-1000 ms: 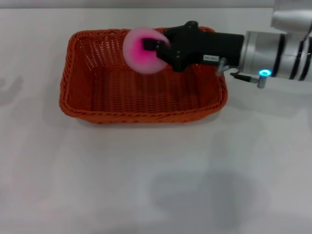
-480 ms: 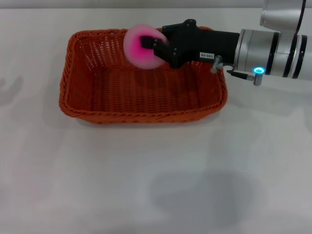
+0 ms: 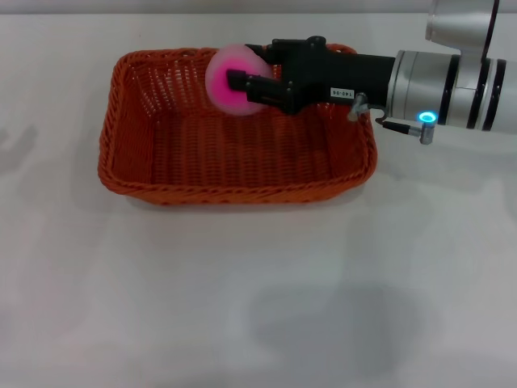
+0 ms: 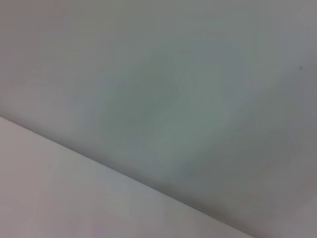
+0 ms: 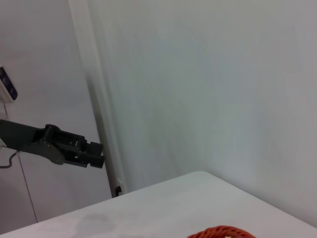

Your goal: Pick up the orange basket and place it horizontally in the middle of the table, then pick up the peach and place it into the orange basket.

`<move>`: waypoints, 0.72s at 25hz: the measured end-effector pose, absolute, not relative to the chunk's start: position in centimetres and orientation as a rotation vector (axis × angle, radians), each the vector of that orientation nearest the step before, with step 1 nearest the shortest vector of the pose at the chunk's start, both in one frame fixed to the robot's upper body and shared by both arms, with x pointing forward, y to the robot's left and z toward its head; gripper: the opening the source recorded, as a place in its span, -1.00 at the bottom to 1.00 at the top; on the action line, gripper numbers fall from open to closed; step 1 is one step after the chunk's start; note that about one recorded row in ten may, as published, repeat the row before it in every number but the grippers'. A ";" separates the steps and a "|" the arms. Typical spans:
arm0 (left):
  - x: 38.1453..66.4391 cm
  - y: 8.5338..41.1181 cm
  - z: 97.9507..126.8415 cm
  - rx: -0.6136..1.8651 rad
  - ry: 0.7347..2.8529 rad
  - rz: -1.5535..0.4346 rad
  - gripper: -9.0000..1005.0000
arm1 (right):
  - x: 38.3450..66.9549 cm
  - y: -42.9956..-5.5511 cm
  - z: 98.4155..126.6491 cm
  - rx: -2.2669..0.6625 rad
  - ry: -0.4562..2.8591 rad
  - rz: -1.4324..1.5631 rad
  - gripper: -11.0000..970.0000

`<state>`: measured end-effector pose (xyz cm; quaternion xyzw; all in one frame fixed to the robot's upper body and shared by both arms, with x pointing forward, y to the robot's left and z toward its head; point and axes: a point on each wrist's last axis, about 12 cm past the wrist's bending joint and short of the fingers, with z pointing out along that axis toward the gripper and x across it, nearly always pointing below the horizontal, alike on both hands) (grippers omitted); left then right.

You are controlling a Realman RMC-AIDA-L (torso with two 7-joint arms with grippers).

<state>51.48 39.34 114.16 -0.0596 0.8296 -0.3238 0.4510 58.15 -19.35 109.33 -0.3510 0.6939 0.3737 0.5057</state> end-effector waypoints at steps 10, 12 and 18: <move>51.4 39.5 114.2 -0.151 2.046 -0.802 0.06 | 58.3 -19.4 109.4 -0.832 1.682 0.904 0.41; 51.4 39.5 114.2 -0.151 2.046 -0.802 0.06 | 58.3 -19.5 109.4 -0.830 1.682 0.903 0.55; 51.4 39.5 114.2 -0.152 2.046 -0.803 0.06 | 58.4 -19.5 109.5 -0.834 1.680 0.901 0.81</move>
